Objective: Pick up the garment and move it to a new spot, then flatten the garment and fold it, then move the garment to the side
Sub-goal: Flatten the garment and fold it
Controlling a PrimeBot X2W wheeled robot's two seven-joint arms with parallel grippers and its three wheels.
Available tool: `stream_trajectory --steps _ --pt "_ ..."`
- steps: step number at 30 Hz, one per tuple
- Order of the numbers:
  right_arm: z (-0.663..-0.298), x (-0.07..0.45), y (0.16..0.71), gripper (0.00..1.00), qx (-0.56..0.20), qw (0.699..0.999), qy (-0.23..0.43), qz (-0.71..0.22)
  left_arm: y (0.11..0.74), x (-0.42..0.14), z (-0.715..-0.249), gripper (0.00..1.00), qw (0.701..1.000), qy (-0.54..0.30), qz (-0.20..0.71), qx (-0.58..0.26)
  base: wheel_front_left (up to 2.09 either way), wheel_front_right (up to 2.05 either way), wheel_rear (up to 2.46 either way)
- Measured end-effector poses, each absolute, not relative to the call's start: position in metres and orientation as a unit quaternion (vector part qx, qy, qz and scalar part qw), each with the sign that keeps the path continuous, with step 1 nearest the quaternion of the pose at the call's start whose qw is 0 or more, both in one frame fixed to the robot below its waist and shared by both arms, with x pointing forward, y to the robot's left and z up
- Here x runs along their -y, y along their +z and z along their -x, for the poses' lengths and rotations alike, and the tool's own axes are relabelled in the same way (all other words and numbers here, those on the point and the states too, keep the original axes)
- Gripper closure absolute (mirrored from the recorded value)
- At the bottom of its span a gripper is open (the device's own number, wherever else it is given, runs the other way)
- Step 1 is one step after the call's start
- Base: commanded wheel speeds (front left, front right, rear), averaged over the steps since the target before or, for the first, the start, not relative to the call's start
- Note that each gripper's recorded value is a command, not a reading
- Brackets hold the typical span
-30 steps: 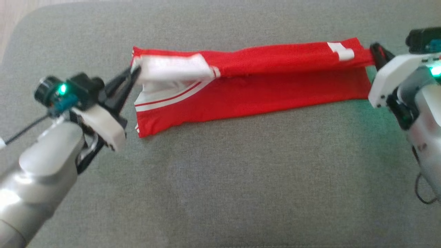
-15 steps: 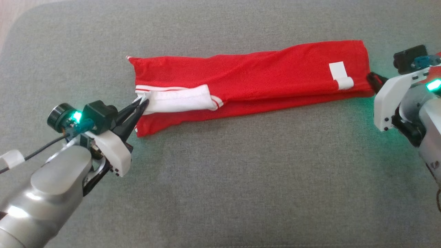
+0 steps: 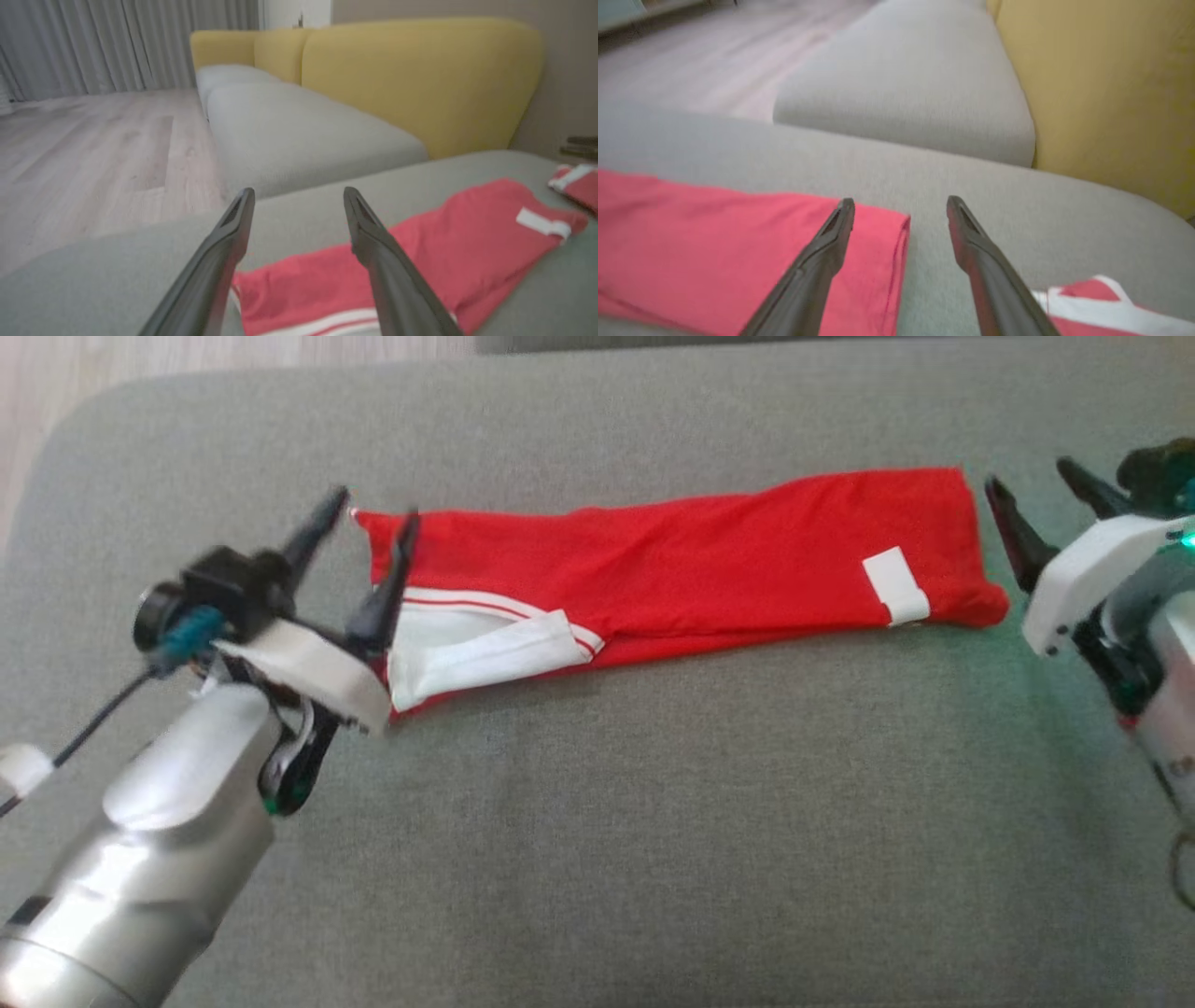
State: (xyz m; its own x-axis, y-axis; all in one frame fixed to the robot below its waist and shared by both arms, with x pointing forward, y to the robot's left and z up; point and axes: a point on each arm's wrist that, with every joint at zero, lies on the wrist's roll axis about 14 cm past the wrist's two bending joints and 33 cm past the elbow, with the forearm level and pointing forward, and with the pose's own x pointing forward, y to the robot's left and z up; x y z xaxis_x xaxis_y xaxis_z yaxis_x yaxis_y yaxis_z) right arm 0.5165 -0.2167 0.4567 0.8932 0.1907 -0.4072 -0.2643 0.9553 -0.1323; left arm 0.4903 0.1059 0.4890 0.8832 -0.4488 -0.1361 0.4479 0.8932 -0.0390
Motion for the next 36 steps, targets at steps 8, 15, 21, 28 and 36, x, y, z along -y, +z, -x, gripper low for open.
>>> stream_trajectory --steps 8,15,21,28,36 --pt "-0.521 0.169 0.530 0.00 -0.031 0.992 0.119 -0.007 0.553 -0.122 -0.473 0.00 0.984 -0.143 0.094 0.043 0.00 0.00 0.00" --pt "-0.486 0.156 0.555 0.00 0.053 0.992 0.096 -0.057 0.545 -0.134 -0.435 0.00 0.987 -0.088 0.122 0.060 0.00 0.00 0.00" --pt "-0.427 0.156 0.492 0.00 -0.001 0.996 0.066 -0.057 0.511 -0.142 -0.405 0.00 0.991 -0.063 0.117 0.027 0.00 0.00 0.00" --pt "-0.410 0.145 0.482 0.00 -0.010 0.994 0.078 -0.072 0.493 -0.141 -0.394 0.00 0.991 -0.057 0.117 0.008 0.00 0.00 0.00" --pt "-0.417 0.141 0.480 0.00 -0.012 0.994 0.084 -0.069 0.489 -0.142 -0.399 0.00 0.992 -0.064 0.107 0.007 0.00 0.00 0.00"
